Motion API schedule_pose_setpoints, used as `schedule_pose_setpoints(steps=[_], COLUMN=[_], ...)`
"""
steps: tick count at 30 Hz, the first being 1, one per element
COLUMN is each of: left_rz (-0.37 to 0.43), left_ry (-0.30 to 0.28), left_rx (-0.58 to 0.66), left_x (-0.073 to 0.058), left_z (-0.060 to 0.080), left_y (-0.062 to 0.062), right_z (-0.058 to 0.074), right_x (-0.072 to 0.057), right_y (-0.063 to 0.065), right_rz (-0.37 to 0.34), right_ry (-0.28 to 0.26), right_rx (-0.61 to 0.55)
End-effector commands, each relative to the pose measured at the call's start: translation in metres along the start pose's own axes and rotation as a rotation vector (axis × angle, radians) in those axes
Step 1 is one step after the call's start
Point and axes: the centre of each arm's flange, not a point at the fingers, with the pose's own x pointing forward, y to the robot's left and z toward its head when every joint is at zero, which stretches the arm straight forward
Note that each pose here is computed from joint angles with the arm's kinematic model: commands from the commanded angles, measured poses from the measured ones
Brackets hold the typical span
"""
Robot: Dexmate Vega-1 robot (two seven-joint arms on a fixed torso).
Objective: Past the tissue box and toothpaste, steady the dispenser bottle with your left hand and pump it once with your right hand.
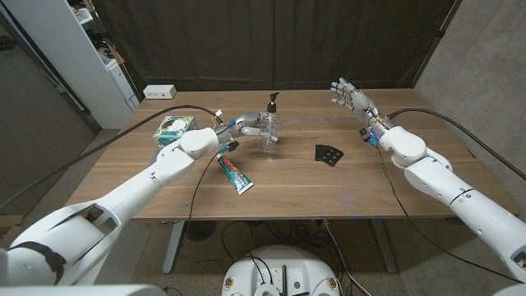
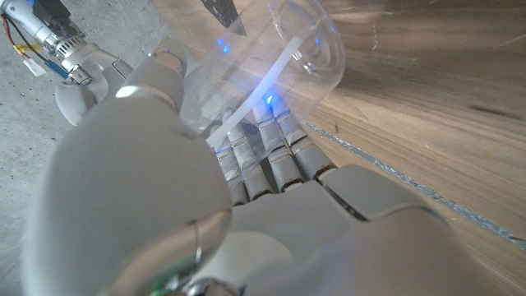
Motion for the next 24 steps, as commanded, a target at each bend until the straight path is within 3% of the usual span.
schedule_pose_setpoints(steps=[1, 10, 17, 24], left_rz=[-0.031, -0.066, -0.051, -0.061], left_ry=[-0.034, -0.053, -0.071, -0.075], left_rx=[0.009, 0.031, 0.024, 0.036], left_x=[0.023, 0.039, 0.047, 0.053], left_z=[0.005, 0.011, 0.014, 0.018], left_y=[-0.007, -0.016, -0.025, -0.033], right_z=[0.029, 0.052, 0.073, 0.084], right_x=[-0.008, -0.017, -0.027, -0.033], right_y=[0.002, 0.005, 0.008, 0.009], right_rz=[-0.006, -0.035, -0.059, -0.056], right_ry=[-0.033, -0.062, -0.081, -0.088], right_rx=[-0.158, -0.313, -0.435, -0.461])
